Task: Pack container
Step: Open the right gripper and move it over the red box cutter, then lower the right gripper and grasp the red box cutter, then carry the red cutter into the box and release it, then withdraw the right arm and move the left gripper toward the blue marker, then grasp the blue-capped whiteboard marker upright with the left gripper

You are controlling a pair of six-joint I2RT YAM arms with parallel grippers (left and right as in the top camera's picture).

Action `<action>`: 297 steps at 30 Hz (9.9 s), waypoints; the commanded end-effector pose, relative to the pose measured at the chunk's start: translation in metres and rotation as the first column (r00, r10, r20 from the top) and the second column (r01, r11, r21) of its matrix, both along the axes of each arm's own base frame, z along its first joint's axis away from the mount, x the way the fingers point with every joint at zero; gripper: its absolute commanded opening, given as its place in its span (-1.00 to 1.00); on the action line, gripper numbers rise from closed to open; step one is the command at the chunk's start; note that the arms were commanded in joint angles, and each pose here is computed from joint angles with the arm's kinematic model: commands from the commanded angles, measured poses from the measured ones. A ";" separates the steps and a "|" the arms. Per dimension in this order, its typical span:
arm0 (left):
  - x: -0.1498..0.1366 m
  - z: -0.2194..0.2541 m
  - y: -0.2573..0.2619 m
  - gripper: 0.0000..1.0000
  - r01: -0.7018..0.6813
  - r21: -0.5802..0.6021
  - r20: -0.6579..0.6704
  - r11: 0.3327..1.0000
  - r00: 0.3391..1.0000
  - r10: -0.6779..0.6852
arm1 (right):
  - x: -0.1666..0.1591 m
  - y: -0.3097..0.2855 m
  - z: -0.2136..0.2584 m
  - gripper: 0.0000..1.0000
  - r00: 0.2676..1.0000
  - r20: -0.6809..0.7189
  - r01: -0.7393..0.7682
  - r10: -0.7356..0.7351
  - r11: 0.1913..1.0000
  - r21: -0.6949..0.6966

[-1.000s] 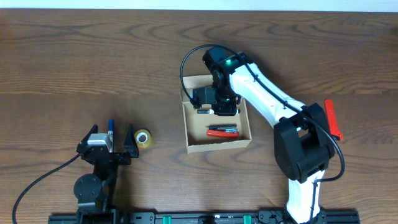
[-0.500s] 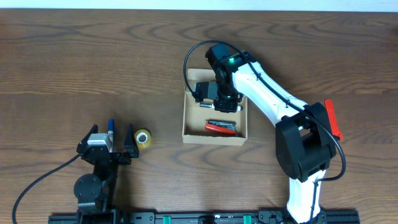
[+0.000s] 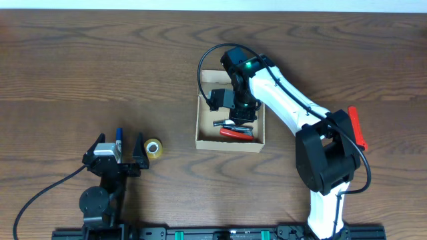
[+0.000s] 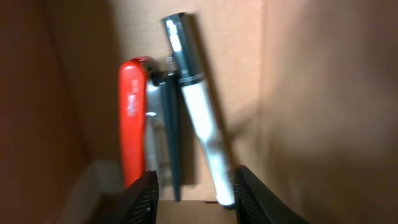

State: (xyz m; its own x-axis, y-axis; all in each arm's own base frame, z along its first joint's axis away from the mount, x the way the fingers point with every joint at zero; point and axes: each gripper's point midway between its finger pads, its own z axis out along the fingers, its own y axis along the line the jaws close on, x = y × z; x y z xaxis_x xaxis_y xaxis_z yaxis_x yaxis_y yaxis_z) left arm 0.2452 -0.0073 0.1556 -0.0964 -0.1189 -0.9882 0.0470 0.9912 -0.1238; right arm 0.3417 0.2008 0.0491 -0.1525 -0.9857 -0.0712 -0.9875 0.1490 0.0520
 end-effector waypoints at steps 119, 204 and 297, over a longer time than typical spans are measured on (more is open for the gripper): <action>-0.001 -0.014 -0.007 0.91 0.037 -0.010 -0.045 0.999 0.998 -0.038 | -0.018 -0.369 -0.077 -0.62 0.053 0.072 0.984 -0.996 0.040 -0.175; -0.002 -0.013 -0.013 0.91 0.075 -0.015 -0.043 0.997 0.996 -0.076 | -0.021 0.030 0.021 -0.97 0.984 -0.055 -0.158 0.169 0.974 0.160; 0.016 -0.115 0.051 1.00 -0.017 0.112 -0.990 0.994 0.080 0.113 | 0.008 -0.371 0.218 0.97 -0.249 0.147 0.878 -0.957 -0.159 0.453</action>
